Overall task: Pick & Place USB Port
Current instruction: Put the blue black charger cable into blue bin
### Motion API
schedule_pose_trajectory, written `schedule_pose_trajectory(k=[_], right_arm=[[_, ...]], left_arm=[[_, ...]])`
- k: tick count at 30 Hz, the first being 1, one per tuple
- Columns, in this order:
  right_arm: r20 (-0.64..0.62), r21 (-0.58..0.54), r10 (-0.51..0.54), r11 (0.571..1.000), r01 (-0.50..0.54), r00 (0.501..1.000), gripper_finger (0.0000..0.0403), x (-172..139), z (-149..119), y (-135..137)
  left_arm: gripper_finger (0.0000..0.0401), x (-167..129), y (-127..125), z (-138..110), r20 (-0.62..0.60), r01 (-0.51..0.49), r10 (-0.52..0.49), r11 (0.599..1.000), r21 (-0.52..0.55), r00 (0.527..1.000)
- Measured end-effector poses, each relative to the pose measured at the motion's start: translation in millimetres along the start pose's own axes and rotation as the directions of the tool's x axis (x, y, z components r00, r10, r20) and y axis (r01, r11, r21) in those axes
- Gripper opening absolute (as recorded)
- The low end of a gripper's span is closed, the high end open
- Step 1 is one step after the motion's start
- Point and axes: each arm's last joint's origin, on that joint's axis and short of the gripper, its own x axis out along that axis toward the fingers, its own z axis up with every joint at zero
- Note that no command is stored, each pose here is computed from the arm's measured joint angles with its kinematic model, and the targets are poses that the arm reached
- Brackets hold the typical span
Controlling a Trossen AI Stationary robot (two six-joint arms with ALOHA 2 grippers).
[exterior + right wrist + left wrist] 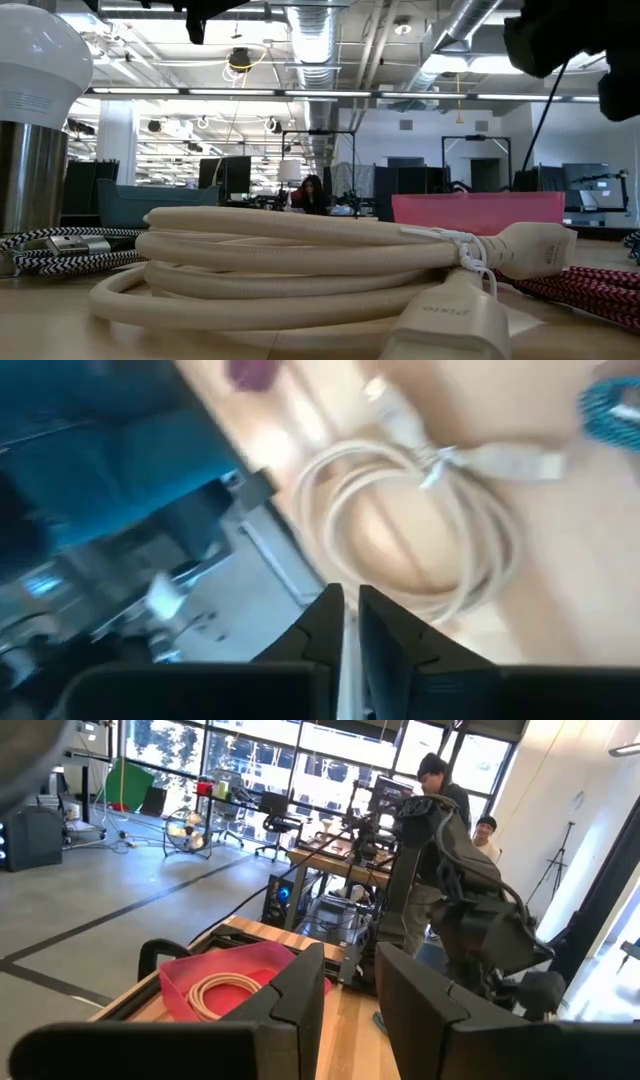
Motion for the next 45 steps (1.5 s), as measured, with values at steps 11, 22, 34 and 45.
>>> schedule_pose_trajectory(k=[11, 22, 34, 45], right_arm=[[0.145, -0.076, -0.150, 0.984, 0.162, 0.978, 0.0069, -1, 2, -8], [0.200, -0.183, -0.378, 0.892, 0.413, 0.904, 0.0096, 1, -9, -19], [0.313, -0.313, -0.485, 0.759, 0.570, 0.817, 0.0162, 1, -12, -22], [0.274, -0.279, -0.498, 0.777, 0.564, 0.823, 0.0237, 21, -11, -49]], left_arm=[[0.0092, 0, 0, 0, -0.001, 0.000, 0.000, 1.000, 0.000, 1.000], [0.0092, 0, 0, 0, -0.005, -0.001, 0.001, 1.000, -0.001, 1.000], [0.0092, 0, 0, -2, -0.015, -0.003, 0.003, 1.000, -0.001, 1.000], [0.0092, 0, 1, -6, -0.057, -0.011, 0.011, 1.000, -0.003, 0.998]])
